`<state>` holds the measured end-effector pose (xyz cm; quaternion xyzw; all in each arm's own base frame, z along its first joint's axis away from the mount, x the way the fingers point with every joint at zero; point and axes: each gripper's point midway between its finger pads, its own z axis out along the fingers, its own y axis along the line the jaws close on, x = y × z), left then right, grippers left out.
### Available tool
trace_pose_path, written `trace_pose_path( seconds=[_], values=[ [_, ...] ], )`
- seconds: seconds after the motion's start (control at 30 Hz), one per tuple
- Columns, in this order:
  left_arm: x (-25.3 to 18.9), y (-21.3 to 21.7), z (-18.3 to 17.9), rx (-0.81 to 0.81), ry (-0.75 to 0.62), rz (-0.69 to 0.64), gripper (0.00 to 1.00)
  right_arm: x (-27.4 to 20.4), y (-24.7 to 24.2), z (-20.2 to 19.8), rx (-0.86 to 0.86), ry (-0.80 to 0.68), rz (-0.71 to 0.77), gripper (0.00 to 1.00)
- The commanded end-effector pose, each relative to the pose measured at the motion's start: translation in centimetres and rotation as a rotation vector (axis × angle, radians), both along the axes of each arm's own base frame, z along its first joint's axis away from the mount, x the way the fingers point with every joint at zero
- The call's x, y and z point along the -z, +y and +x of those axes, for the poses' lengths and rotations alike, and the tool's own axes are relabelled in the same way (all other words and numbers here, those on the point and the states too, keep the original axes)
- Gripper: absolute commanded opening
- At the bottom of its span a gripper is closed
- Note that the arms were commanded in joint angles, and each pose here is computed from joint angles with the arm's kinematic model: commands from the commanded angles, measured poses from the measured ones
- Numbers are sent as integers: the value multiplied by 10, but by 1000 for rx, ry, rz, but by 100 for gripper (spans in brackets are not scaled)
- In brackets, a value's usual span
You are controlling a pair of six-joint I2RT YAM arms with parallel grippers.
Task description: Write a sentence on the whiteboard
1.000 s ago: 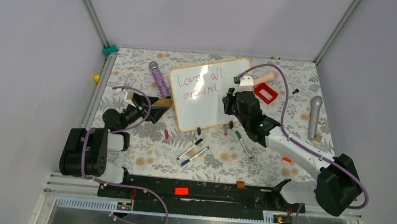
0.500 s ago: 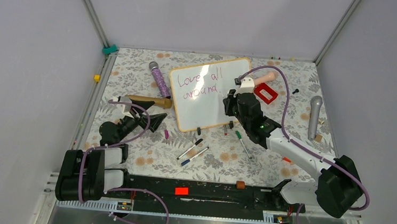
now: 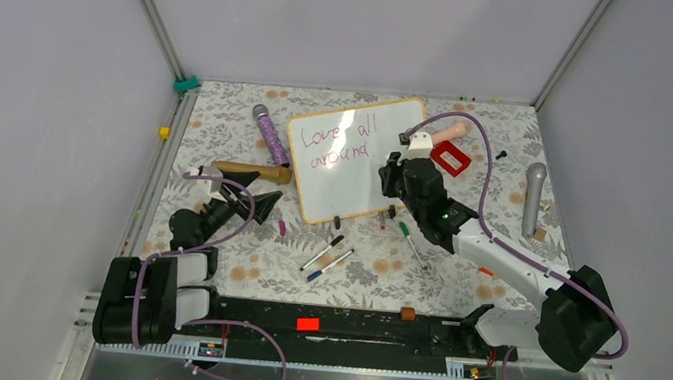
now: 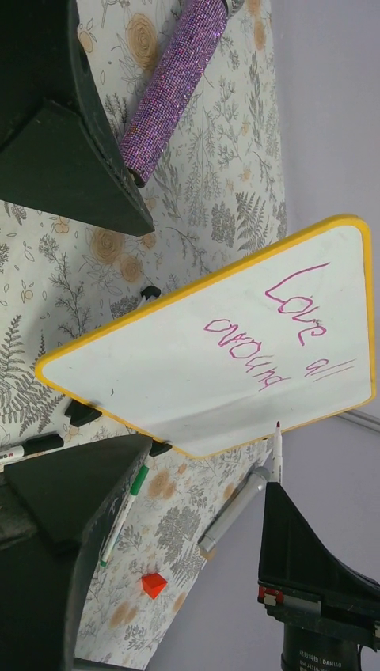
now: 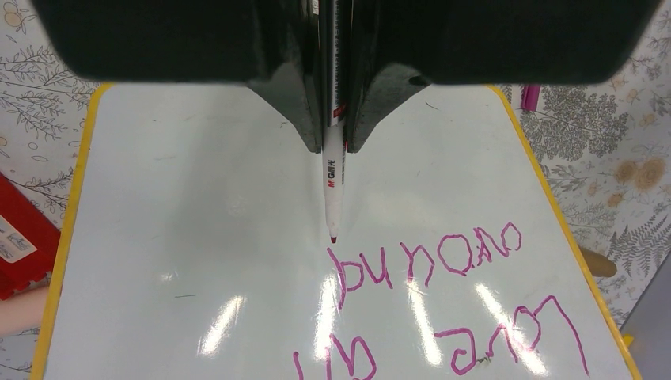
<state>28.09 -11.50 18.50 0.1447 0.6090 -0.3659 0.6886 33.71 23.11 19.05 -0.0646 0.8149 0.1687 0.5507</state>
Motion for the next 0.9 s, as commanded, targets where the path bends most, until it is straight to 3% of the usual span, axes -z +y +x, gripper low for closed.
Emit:
trace_pose_path(
  seconds=[0.0, 0.37, 0.53, 0.63, 0.73, 0.8, 0.87],
  values=[
    [-11, 0, 2, -4, -64, 20, 99, -23, -3, 4, 23, -63, 57, 0],
    [-5, 0, 25, 18, 42, -20, 99, -23, -4, 2, 22, -67, 65, 0],
    [-10, 6, 46, -9, 148, -178, 99, -22, -2, 3, 15, -61, 65, 0],
    [-13, -8, 55, 113, 194, -190, 99, -21, -4, 3, 23, -63, 56, 0],
    [-16, -8, 53, 116, 187, -186, 97, -21, -7, 3, 33, -66, 48, 0],
    [-16, -7, 51, 95, 183, -168, 91, -21, -7, 3, 33, -68, 50, 0],
    [-16, -9, 47, 107, 171, -139, 92, -21, -6, 3, 30, -67, 49, 0]
  ],
)
